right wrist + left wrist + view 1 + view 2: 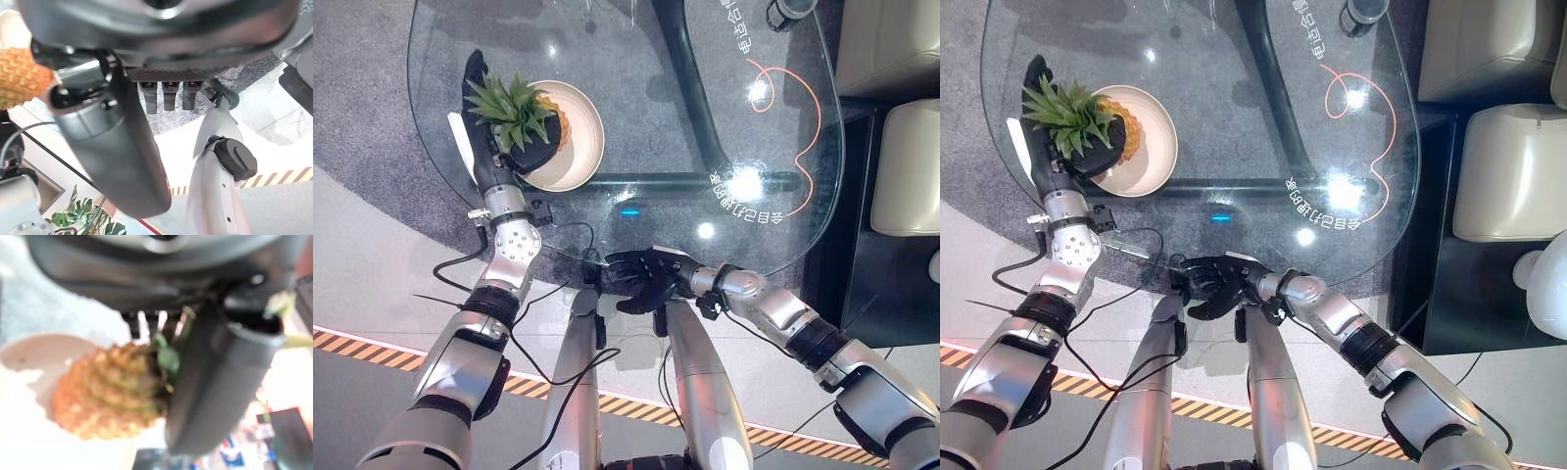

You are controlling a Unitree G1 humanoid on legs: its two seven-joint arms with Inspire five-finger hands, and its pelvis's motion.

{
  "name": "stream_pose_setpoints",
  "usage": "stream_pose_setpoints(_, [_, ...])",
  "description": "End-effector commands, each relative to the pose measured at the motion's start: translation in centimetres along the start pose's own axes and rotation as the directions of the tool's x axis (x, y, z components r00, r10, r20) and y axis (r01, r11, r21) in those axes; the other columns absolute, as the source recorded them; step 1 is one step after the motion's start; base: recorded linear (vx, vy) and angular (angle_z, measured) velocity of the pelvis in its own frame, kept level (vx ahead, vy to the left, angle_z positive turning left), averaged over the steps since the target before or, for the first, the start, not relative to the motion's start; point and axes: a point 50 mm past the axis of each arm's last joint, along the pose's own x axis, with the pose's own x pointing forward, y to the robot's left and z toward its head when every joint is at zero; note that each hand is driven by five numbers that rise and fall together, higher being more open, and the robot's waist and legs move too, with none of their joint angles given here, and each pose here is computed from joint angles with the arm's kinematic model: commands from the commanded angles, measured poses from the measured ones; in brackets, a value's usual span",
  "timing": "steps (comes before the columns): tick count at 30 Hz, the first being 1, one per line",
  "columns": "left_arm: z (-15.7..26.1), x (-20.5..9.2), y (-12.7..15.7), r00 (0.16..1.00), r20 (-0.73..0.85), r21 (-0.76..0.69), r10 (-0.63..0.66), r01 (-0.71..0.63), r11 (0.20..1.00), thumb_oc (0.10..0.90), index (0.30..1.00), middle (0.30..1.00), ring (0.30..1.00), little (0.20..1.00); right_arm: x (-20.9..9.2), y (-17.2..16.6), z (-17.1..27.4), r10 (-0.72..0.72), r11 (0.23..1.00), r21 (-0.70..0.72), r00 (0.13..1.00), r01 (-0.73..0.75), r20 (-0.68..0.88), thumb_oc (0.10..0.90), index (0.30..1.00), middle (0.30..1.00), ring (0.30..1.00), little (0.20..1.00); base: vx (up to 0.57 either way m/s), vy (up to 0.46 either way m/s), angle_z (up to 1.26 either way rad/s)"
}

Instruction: Pick up the fruit to the plate

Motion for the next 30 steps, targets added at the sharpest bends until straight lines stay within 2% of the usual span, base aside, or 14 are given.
stream_pose_setpoints(1, [0.2, -0.1, 1.7, 1.0, 0.004, -0.107, 0.012, -0.012, 0.994, 0.8, 0.9, 0.9, 0.9, 0.9, -0.1, 2.4, 1.6, 0.074, 0.997, -0.001, 0.985, -0.075, 0.156, 0.8, 0.9, 0.9, 0.9, 0.9, 0.01, -0.114, 0.02])
stream_pose_setpoints(17, [-3.3, -2.2, 3.6, 0.977, -0.201, -0.152, -0.073, 0.042, 0.987, 0.8, 0.9, 0.9, 0.9, 0.9, -0.6, 2.6, 0.7, 0.057, 0.998, 0.023, 0.987, -0.061, 0.147, 0.8, 0.9, 0.9, 0.9, 0.9, 0.01, -0.051, 0.03])
stream_pose_setpoints(30, [-5.9, -5.3, 4.5, 0.934, -0.322, -0.157, -0.157, 0.111, 0.981, 0.8, 0.9, 0.9, 0.9, 0.9, -1.5, 2.6, -0.2, 0.048, 0.999, 0.018, 0.99, -0.051, 0.133, 0.8, 0.9, 0.9, 0.9, 0.9, 0.0, 0.0, 0.0])
